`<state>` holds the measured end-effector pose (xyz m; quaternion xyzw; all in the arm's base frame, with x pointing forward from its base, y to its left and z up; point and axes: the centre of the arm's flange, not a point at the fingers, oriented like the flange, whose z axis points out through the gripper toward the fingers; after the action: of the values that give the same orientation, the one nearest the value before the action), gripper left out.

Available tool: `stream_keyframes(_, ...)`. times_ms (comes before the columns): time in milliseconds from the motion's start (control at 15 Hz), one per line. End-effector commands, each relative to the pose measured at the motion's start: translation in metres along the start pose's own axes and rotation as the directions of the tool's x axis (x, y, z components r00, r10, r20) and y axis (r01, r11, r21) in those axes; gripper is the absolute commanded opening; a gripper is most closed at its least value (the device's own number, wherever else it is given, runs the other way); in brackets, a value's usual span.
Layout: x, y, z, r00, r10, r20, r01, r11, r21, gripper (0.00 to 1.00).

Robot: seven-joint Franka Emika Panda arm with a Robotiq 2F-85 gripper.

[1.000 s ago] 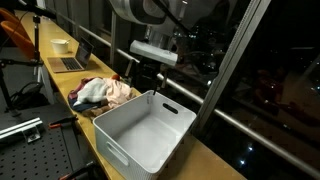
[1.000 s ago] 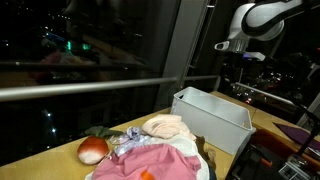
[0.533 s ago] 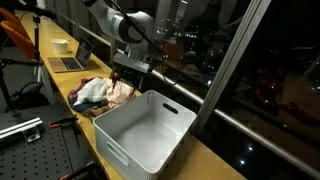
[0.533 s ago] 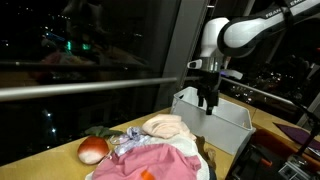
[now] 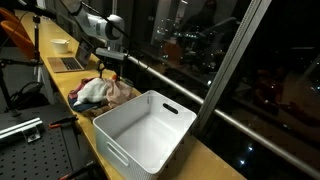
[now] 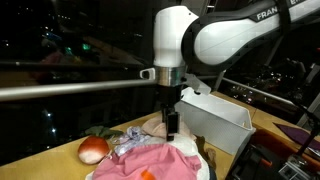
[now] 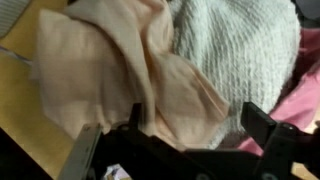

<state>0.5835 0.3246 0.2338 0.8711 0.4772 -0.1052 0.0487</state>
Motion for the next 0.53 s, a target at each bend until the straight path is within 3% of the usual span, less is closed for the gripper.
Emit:
stream_keyframes(0, 0.083, 0.007, 0.038, 0.999, -0.03, 0.035, 0.03, 1.0, 0.01, 1.0)
stream_keyframes(200, 0.105, 0.011, 0.104, 0.997, -0.031, 0.067, 0.027, 0.997, 0.066, 1.0)
stream_keyframes(400, 0.103, 0.02, 0.176, 0.992, -0.007, 0.123, -0.007, 0.993, 0.12, 1.0)
stream_keyframes(467, 0.106, 0.021, 0.189, 0.991, -0.001, 0.134, -0.017, 0.991, 0.134, 0.92)
